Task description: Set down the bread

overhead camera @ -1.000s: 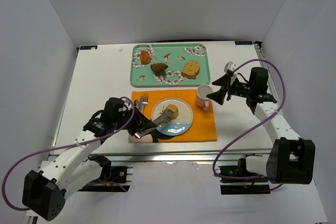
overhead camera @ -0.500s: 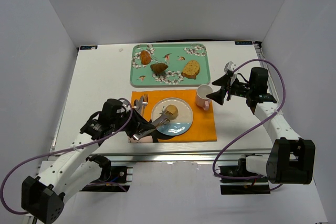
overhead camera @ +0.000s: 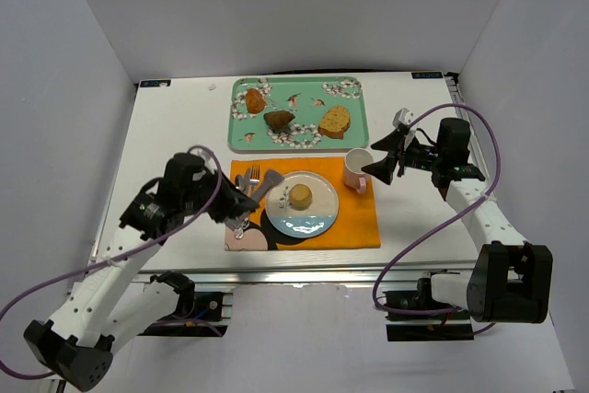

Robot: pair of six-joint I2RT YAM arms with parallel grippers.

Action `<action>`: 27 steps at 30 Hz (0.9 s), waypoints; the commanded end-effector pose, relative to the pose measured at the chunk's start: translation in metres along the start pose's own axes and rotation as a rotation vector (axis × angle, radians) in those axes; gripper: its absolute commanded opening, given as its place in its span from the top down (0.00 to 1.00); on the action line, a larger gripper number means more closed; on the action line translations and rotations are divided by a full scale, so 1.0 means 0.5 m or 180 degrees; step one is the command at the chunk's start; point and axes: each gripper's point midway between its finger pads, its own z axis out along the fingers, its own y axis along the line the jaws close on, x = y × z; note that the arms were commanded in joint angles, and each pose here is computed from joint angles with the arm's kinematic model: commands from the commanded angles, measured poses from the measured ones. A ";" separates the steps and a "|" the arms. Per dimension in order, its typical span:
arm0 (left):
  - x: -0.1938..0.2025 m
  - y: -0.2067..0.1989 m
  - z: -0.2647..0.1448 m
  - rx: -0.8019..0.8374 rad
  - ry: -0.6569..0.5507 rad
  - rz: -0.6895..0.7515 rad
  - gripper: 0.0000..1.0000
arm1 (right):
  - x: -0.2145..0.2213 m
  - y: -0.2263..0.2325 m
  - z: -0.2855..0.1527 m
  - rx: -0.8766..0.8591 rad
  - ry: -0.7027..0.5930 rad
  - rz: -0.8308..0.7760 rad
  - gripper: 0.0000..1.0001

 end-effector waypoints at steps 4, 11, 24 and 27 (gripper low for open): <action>-0.231 0.001 -0.093 -0.1136 -0.1598 0.1664 0.99 | -0.031 0.001 -0.003 -0.0056 -0.0102 -0.0199 0.22; -0.364 0.131 -0.042 -0.2104 -0.2182 0.3242 1.00 | -0.037 0.043 0.015 -0.0404 -0.0039 -0.0639 0.21; -0.476 0.306 0.033 -0.1792 -0.2217 0.2995 1.00 | -0.034 0.105 0.056 -0.0711 0.0185 -0.1187 0.20; -0.463 0.336 0.067 -0.1780 -0.1902 0.2990 0.93 | -0.017 0.124 0.084 -0.0750 0.0386 -0.1240 0.20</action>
